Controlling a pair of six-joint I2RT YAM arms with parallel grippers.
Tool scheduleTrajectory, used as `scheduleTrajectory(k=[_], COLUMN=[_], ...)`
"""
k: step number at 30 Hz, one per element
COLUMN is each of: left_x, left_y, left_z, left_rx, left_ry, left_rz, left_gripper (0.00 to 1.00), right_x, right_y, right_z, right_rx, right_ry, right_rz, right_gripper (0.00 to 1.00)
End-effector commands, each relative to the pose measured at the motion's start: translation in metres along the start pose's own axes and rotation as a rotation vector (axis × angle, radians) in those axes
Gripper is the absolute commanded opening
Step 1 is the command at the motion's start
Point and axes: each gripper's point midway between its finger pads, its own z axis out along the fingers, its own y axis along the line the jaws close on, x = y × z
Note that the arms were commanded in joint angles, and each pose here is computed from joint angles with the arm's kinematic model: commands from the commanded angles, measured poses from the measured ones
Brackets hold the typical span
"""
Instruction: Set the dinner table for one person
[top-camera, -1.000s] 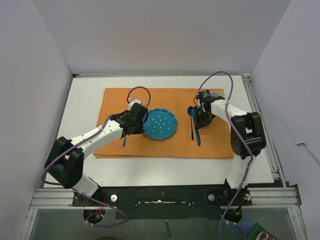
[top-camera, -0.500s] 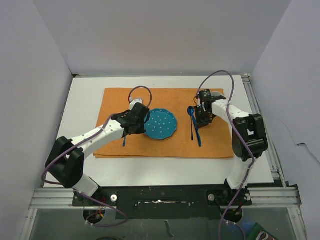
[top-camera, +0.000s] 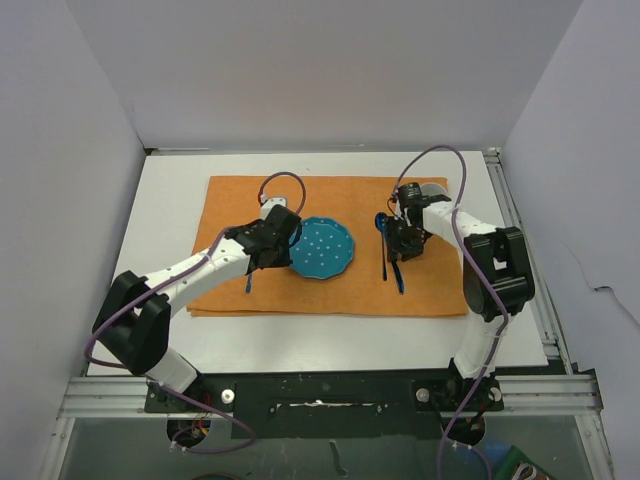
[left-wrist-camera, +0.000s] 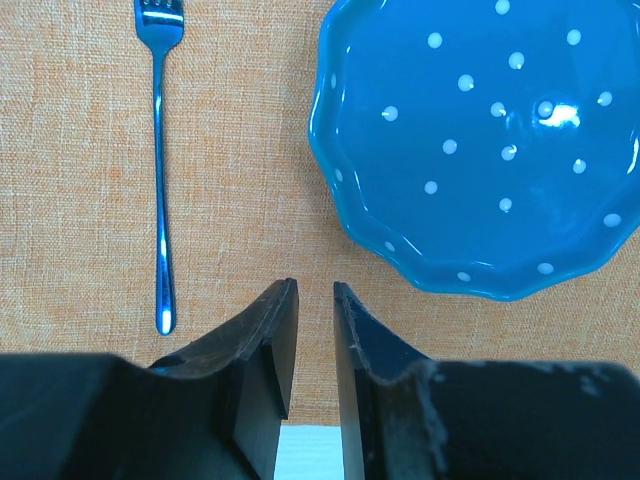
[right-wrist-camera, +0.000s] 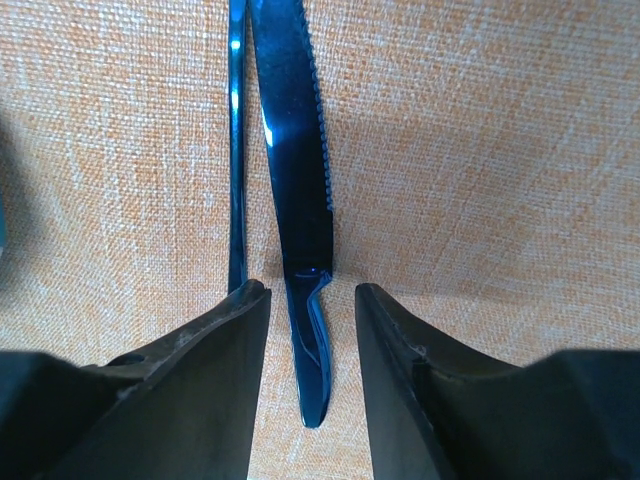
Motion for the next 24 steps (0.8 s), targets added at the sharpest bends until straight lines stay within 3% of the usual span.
scheduleTrajectory(k=[1,4,6,7,9,10,24], left_x=[-0.023,-0.023,-0.024,-0.024,-0.025,-0.025,-0.022], left_y=[-0.01,-0.009,-0.008,-0.008,-0.008,-0.008,-0.011], left_z=[-0.006,-0.006,-0.008,-0.008,-0.009,-0.01,-0.007], left_rx=[0.013,0.009,0.008,0.008,0.01,0.01,0.015], left_ry=[-0.054,-0.054,-0.06,-0.06,-0.063,-0.064,-0.055], left_rz=[-0.016,-0.014,-0.015,-0.014,-0.017,-0.017,-0.018], left_gripper=[0.21,0.21,0.21,0.21,0.21,0.21,0.21], right_x=[0.003,0.009,0.012,0.013,0.015,0.015,0.009], right_y=[0.007,0.012,0.012,0.012,0.011,0.01,0.012], right_z=[0.015,0.022,0.025,0.026,0.025,0.025,-0.013], right_rx=[-0.019,-0.018,-0.014,-0.012,-0.007,0.0,0.016], right_ry=[0.017,0.034,0.038,0.041,0.041,0.039,-0.035], right_rz=[-0.022,-0.028,-0.023,-0.019,-0.012,-0.004,-0.016], right_gripper=[0.41,0.4,0.34,0.3,0.05,0.0,0.0])
